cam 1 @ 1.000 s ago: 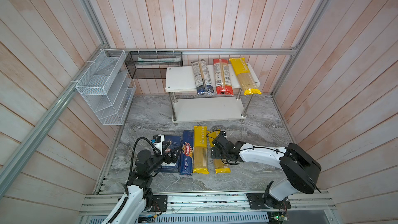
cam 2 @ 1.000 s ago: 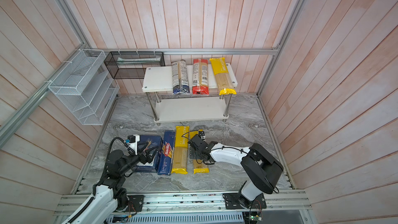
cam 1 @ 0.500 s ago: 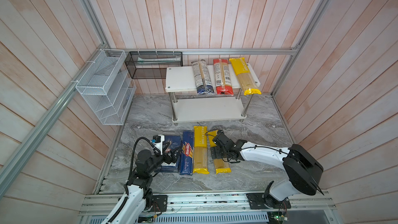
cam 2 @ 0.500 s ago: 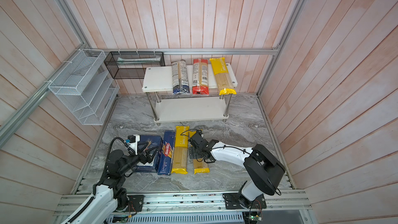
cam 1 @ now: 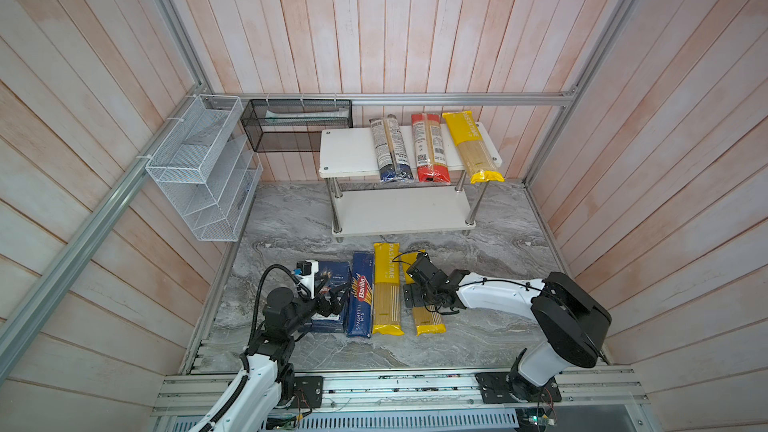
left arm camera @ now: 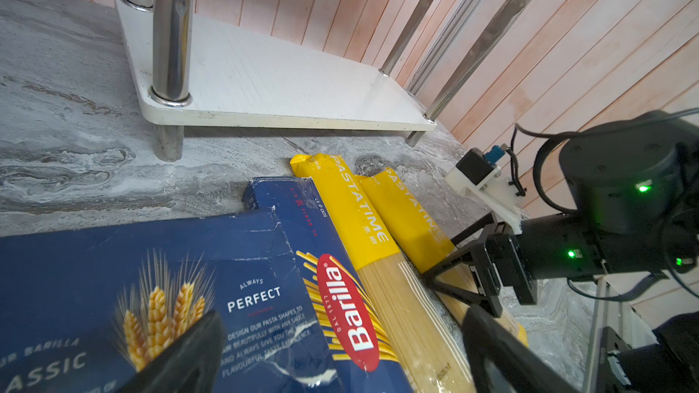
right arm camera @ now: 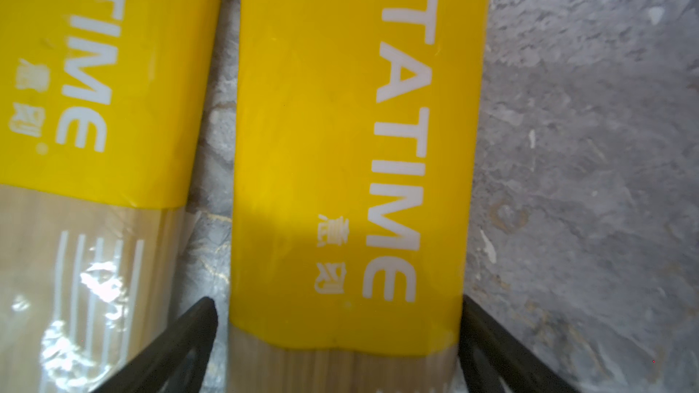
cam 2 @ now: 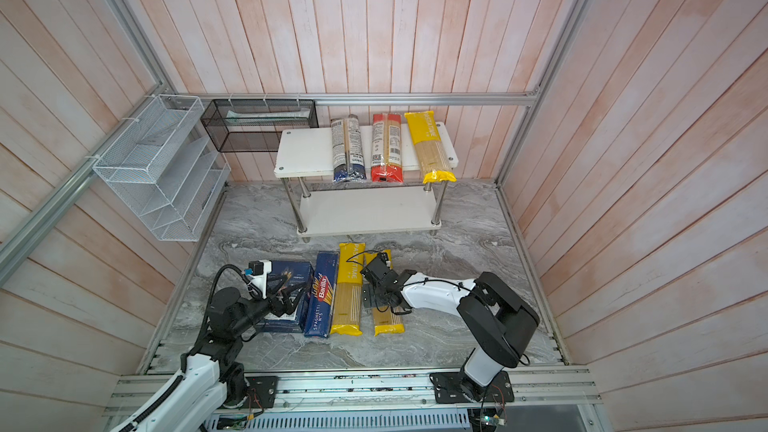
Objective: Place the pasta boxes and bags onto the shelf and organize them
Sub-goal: 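Lower the right gripper around the farther-out yellow PASTATIME bag and close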
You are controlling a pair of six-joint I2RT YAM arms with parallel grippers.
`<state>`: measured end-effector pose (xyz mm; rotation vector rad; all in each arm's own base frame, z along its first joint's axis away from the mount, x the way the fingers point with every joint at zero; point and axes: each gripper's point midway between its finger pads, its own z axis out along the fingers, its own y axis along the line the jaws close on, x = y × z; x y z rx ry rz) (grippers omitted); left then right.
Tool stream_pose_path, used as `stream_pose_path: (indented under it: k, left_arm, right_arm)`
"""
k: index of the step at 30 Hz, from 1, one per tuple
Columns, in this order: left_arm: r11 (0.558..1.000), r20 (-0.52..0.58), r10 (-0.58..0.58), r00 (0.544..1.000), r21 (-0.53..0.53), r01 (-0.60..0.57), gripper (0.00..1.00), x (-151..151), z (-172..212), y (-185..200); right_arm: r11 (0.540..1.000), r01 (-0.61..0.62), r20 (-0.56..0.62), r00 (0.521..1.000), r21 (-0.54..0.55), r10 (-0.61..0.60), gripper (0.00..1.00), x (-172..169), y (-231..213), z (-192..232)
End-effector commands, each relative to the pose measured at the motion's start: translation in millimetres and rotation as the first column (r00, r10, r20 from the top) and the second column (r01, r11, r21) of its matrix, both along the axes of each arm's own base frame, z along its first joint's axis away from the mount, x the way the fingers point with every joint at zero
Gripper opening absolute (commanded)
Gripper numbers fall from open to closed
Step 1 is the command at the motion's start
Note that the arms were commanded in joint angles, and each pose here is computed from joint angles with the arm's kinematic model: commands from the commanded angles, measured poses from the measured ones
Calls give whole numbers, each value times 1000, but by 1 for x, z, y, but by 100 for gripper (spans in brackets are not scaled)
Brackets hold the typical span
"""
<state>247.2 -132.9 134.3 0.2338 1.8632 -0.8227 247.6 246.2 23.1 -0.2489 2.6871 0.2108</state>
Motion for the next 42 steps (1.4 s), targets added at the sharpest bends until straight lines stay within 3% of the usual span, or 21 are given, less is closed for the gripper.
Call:
stream_pose_path:
  k: [1,7,19,23,29,35,42]
  left_arm:
    - [1000,51,-18,999,4,18,100,1,11,-2]
    - [1000,52,-13,999,4,12,100,1,12,-2]
    - [1000,55,-13,998,3,13,100,1,12,-2]
    - [1000,55,-13,998,4,13,100,0,12,-2]
    - [1000,56,-13,998,3,13,100,0,12,-2]
    - [1000,57,-14,998,3,14,100,0,12,-2]
    - [1000,59,-12,998,3,12,100,0,13,-2]
  right_arm:
    - [999,5,-47,999,-38,-6,98,-10,-8,-20]
    - [998,32,-66,997,-58,-36,95,-15,-16,-30]
    - [998,35,-54,998,-60,-38,66,-15,-20,-24]
    - [998,36,-41,998,-47,-38,61,-12,-17,-18]
    - [999,34,-32,999,-14,-35,39,-13,-14,-12]
    - [999,40,-3,999,5,-40,33,-12,-16,-1]
    - [994,9,57,998,105,-15,20,-5,-1,26]
